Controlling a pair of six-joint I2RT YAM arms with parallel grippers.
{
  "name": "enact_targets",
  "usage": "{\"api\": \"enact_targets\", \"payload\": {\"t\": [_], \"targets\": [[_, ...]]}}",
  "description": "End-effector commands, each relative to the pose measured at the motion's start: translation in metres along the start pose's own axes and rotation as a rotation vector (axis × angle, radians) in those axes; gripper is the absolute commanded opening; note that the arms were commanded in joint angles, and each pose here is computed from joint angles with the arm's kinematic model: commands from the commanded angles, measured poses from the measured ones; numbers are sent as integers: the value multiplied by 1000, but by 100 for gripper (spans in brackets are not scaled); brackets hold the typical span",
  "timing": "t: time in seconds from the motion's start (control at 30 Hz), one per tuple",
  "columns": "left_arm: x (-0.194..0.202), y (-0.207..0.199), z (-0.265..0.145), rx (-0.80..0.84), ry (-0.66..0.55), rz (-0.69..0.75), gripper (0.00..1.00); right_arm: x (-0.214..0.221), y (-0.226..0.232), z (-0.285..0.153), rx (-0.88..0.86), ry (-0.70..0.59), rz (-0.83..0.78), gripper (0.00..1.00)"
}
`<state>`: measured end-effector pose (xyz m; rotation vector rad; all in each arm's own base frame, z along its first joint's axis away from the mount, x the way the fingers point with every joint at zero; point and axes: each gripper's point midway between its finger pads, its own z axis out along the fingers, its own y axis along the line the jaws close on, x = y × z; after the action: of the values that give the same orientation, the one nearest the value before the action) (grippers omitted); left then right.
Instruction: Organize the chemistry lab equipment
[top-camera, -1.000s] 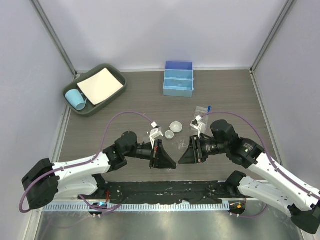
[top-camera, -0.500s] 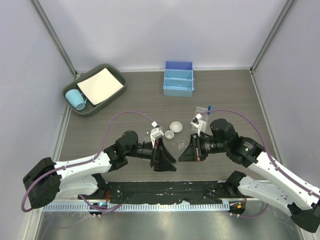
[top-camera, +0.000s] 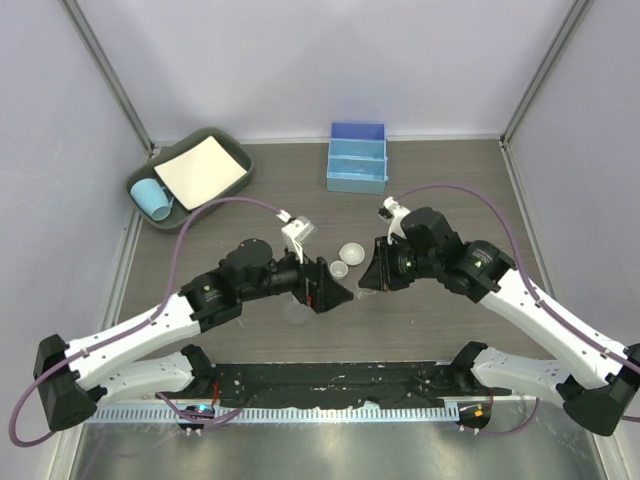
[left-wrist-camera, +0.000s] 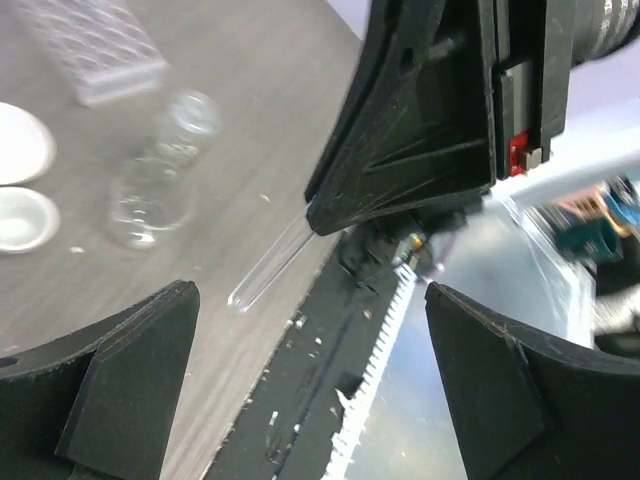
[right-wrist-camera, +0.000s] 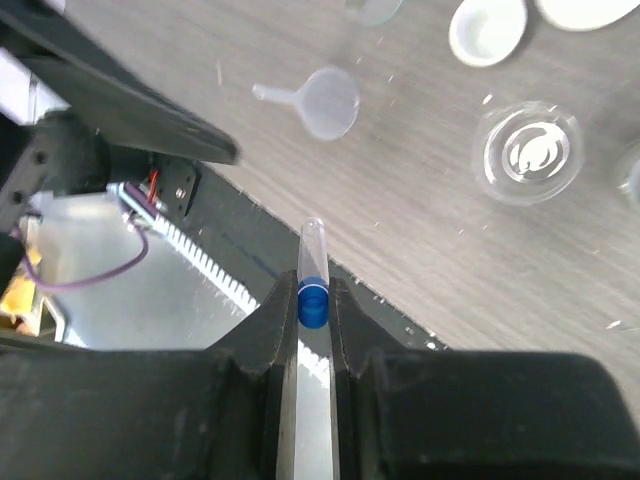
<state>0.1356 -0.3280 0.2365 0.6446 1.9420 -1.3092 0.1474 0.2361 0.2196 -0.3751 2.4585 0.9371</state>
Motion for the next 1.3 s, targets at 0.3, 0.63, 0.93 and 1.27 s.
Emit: {"api": "enact_targets", "payload": {"t": [0.3, 0.63, 0.93, 1.27], "targets": [[0, 81, -44, -529, -1, -20, 100, -90, -137, -15, 591, -178, 92, 1], [10, 86, -46, -548, 27, -24, 100, -123, -204, -12, 800, -228, 187, 1], [14, 87, -45, -543, 37, -26, 100, -126, -232, 1, 868, -202, 205, 1], [17, 92, -42, -551, 49, -15, 100, -130, -248, 12, 894, -197, 218, 1]]}}
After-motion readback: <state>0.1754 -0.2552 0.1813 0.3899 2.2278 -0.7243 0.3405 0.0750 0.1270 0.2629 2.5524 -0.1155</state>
